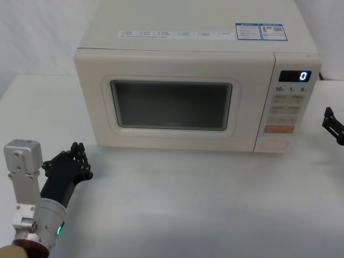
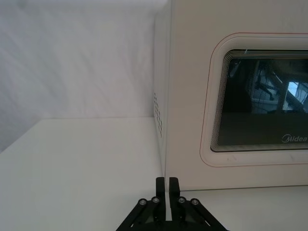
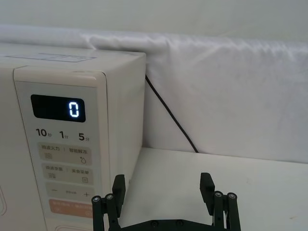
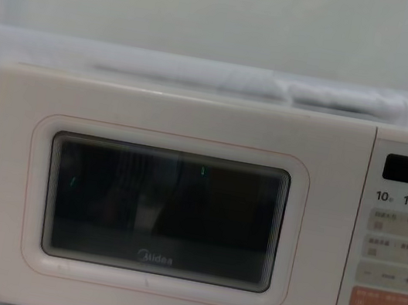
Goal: Press the button to open the microwave door with one hand; close the microwave door with the other hand.
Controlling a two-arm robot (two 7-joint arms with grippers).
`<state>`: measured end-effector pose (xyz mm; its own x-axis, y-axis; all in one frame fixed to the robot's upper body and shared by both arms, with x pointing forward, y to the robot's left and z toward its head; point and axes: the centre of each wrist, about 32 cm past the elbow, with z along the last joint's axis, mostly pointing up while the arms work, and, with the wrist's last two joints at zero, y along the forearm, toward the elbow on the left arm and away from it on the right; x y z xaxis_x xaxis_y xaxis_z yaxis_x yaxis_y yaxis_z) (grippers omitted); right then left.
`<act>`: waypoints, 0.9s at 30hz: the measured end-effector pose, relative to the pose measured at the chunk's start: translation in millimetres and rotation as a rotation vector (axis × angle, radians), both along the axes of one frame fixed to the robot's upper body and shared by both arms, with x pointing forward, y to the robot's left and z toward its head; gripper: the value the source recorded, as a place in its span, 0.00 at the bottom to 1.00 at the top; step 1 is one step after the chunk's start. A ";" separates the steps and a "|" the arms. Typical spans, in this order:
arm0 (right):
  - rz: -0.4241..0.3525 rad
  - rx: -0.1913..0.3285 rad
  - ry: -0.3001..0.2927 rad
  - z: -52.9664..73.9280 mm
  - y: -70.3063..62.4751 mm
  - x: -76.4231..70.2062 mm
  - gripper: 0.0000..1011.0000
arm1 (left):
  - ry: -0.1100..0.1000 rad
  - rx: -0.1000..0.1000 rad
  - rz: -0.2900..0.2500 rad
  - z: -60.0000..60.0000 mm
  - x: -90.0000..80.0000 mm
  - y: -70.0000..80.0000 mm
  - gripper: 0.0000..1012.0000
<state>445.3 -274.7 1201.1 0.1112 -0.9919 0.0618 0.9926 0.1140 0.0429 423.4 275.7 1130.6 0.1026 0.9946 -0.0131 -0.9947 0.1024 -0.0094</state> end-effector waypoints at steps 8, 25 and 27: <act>0.000 0.000 0.000 0.0 0.0 0.0 0.99 | -0.001 -0.001 0.000 0.0 0.0 0.2 0.28; 0.000 0.000 0.000 0.0 0.0 0.0 0.99 | -0.001 -0.002 0.000 0.0 0.0 0.3 0.81; 0.000 0.000 0.000 0.0 0.0 0.0 0.99 | -0.001 -0.002 0.000 0.0 0.0 0.3 0.88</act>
<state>445.3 -274.7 1201.1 0.1112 -0.9919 0.0618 0.9926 0.1140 0.0429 423.4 276.0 1130.7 0.1026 0.9946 -0.0149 -0.9947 0.1024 -0.0110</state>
